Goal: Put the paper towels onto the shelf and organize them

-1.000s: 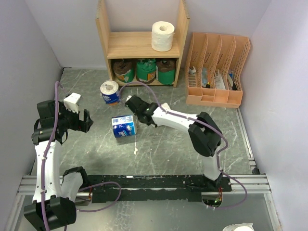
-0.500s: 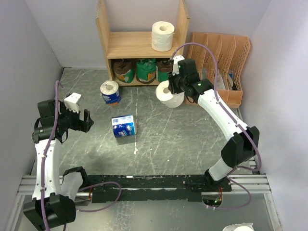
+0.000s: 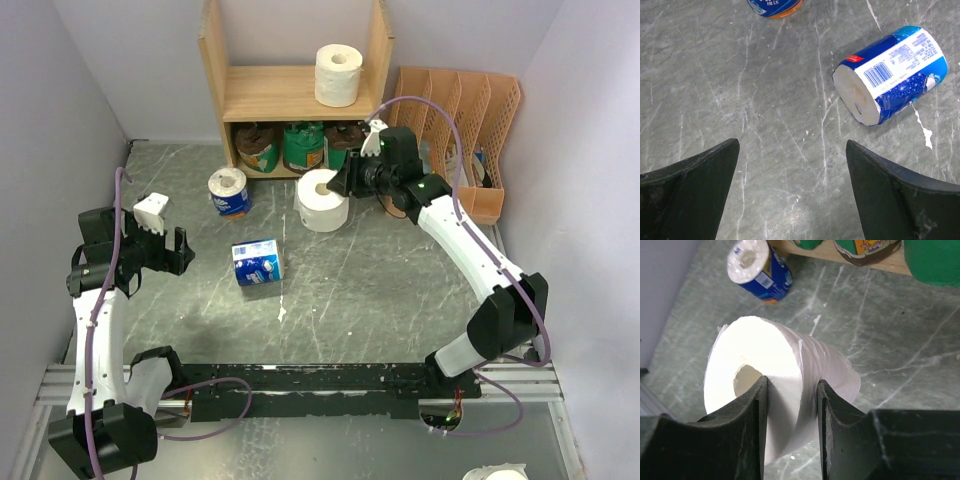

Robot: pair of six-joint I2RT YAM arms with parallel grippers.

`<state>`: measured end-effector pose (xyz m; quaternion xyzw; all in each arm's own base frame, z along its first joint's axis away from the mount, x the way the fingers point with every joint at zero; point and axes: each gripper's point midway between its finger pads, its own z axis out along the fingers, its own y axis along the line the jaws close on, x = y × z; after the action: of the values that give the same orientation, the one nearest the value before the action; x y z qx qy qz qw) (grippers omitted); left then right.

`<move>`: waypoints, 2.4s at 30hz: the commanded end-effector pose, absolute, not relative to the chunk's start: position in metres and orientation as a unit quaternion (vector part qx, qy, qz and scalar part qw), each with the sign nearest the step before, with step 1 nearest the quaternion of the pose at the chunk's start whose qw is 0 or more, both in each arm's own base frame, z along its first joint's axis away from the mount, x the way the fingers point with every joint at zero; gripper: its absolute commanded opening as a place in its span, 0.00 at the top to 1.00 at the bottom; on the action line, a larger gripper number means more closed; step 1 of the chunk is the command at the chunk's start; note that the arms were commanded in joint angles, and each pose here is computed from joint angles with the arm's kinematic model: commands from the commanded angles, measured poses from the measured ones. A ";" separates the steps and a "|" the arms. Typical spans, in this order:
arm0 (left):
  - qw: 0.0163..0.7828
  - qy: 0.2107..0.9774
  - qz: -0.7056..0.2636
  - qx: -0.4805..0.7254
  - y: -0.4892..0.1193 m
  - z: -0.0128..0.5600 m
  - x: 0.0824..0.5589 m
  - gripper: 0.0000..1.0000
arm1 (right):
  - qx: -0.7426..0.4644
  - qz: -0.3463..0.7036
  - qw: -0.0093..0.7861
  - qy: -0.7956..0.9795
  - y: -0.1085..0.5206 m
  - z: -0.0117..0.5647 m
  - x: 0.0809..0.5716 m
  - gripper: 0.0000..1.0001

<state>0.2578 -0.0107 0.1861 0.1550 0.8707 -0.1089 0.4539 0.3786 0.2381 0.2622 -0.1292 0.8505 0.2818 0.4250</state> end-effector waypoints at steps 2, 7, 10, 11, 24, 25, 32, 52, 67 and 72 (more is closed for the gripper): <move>0.459 0.867 -0.112 0.160 -0.012 0.189 0.256 0.01 | -0.018 0.341 0.467 0.816 0.237 0.321 0.395 1.00; 0.460 0.866 -0.112 0.160 -0.012 0.189 0.256 0.01 | 0.050 0.329 0.506 0.796 0.221 0.348 0.414 1.00; 0.457 0.867 -0.113 0.160 -0.012 0.188 0.256 0.01 | 0.130 0.293 0.552 0.769 0.197 0.376 0.435 1.00; 0.457 0.867 -0.114 0.160 -0.012 0.188 0.256 0.01 | 0.153 0.285 0.564 0.760 0.190 0.386 0.440 1.00; 0.454 0.870 -0.113 0.155 -0.010 0.186 0.257 0.01 | 0.345 0.284 0.594 0.668 0.159 0.450 0.476 1.00; 0.454 0.870 -0.112 0.156 -0.010 0.186 0.257 0.01 | 0.345 0.286 0.595 0.668 0.162 0.449 0.480 1.00; 0.456 0.869 -0.110 0.154 -0.010 0.187 0.257 0.01 | 0.345 0.278 0.598 0.668 0.172 0.434 0.501 1.00; 0.463 0.865 -0.108 0.159 -0.011 0.191 0.256 0.01 | 0.356 0.207 0.663 0.625 0.172 0.432 0.558 1.00; 0.459 0.867 -0.113 0.160 -0.012 0.189 0.256 0.01 | 0.334 0.192 0.684 0.619 0.183 0.420 0.590 0.79; 0.458 0.867 -0.113 0.159 -0.012 0.188 0.257 0.01 | 0.310 0.205 0.696 0.615 0.191 0.430 0.595 0.56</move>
<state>0.2572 -0.0108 0.1877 0.1556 0.8693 -0.1075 0.4566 0.5881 0.1853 0.3865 0.3145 0.6660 0.1593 0.6574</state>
